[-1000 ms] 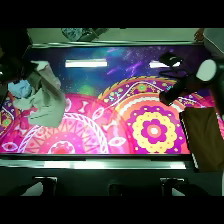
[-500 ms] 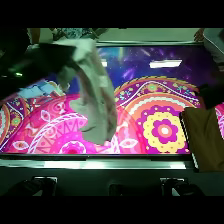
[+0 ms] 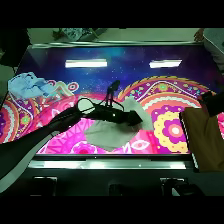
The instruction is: Fold the shirts.
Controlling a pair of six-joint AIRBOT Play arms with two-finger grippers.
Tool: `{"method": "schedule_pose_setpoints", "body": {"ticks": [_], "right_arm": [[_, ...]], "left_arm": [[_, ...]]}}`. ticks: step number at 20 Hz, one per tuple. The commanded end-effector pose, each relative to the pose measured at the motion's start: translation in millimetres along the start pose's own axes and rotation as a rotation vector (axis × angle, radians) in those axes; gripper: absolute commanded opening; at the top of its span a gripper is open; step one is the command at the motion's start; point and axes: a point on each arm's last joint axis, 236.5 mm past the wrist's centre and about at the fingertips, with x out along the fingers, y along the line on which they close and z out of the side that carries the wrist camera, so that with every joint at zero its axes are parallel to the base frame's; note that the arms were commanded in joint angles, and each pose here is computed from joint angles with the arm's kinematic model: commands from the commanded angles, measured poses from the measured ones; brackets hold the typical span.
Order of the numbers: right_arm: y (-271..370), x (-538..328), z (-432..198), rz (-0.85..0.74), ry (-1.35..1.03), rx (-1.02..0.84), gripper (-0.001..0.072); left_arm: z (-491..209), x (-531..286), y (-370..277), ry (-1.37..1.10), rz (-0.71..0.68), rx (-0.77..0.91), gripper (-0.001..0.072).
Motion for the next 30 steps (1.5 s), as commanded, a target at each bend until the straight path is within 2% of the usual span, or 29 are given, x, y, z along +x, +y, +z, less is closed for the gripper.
{"method": "schedule_pose_setpoints", "body": {"ticks": [1,3,6,9,15,22,23,24,26,28,29,30], "right_arm": [[11,33,-8,0.061,0.109,-0.011,0.0674],[33,59,-17,0.162,0.204,-0.017,0.0680],[106,99,-33,0.451,0.274,-0.033,0.0691],[163,134,-64,0.618,0.314,0.013,0.0691],[202,164,-129,0.678,0.445,0.058,0.0694],[202,170,-130,0.663,0.434,0.068,0.0715],[198,176,-125,0.637,0.408,0.070,0.0715],[194,182,-119,0.608,0.380,0.081,0.0715],[192,196,-112,0.583,0.357,0.121,0.0715],[203,210,-116,0.618,0.384,0.155,0.0715],[214,218,-118,0.655,0.401,0.175,0.0714],[223,225,-119,0.687,0.410,0.185,0.0714]], "left_arm": [[-19,-8,46,0.156,0.035,-0.111,0.0710],[31,-76,91,0.049,0.115,-0.131,0.0710],[86,-180,168,-0.171,0.236,-0.241,0.0698],[79,-238,249,-0.239,0.358,-0.436,0.0698],[43,-196,308,-0.131,0.367,-0.557,0.0698],[36,-145,325,-0.093,0.369,-0.563,0.0687],[39,-141,324,-0.105,0.375,-0.552,0.0589],[43,-137,324,-0.121,0.382,-0.539,0.0522],[50,-131,322,-0.145,0.389,-0.524,0.0444],[54,-129,323,-0.164,0.396,-0.513,0.0220],[55,-129,323,-0.167,0.397,-0.511,0.0074],[55,-130,323,-0.166,0.397,-0.513,0.0031]]}}
